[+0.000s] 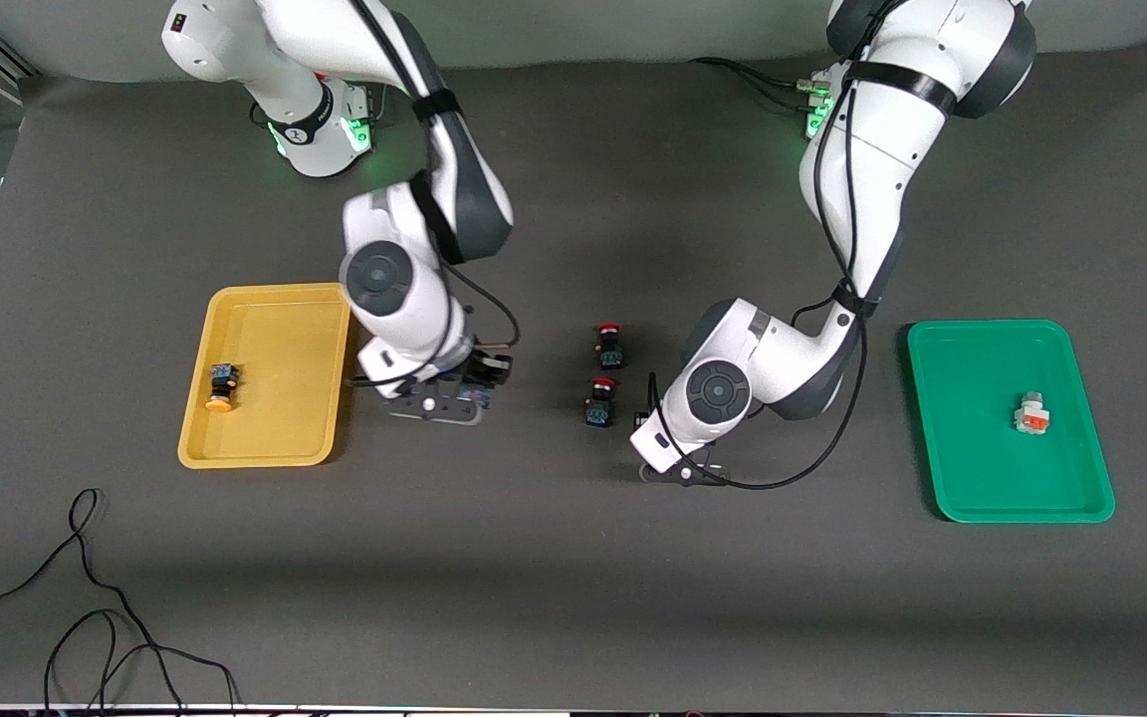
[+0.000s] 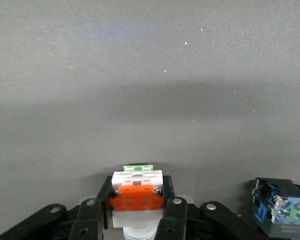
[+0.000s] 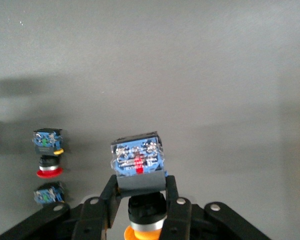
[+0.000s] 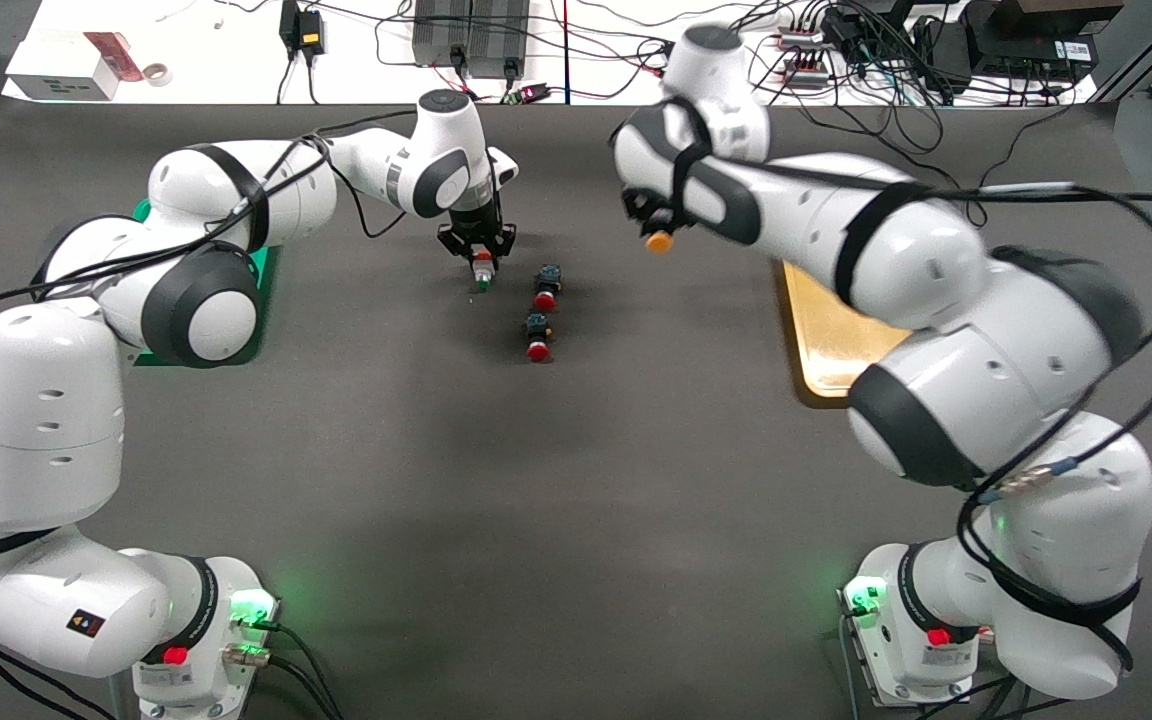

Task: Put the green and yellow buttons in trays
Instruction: 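Grasp the yellow button with the right gripper while the left gripper grasps the switch, then lower the yellow button into the yellow tray while the left gripper lowers the switch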

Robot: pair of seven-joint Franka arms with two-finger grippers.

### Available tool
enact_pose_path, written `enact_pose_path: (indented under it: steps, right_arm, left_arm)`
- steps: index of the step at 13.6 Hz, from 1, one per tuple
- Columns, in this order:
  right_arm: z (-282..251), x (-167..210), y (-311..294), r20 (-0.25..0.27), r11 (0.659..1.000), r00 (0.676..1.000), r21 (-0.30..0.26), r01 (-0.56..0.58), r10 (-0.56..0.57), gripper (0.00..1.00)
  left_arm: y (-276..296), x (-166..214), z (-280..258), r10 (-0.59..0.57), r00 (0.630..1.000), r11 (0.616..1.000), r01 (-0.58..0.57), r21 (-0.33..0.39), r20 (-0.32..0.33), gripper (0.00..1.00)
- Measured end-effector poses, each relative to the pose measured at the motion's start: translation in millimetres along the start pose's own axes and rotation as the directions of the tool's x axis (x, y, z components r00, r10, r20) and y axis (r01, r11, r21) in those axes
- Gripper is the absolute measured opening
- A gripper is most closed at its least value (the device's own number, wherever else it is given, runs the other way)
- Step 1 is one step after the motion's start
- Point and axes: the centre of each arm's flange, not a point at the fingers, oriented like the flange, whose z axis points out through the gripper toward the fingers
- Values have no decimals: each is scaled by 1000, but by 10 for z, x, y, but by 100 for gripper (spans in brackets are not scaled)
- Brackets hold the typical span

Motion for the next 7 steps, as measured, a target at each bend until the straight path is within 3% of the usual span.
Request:
enact_pose_path:
  steps: [4,7]
  right_arm:
    - [-556,447,1402,44,990,989,-28,140,-139,41]
    - [-568,520,2639,73,983,980,-20,184,-183,41]
  left_arm:
    - [-464,91,-1168,-94,993,996,94,9,71,41]
    - [-1093,-12,-2197,-178,980,984,178,8,87,41]
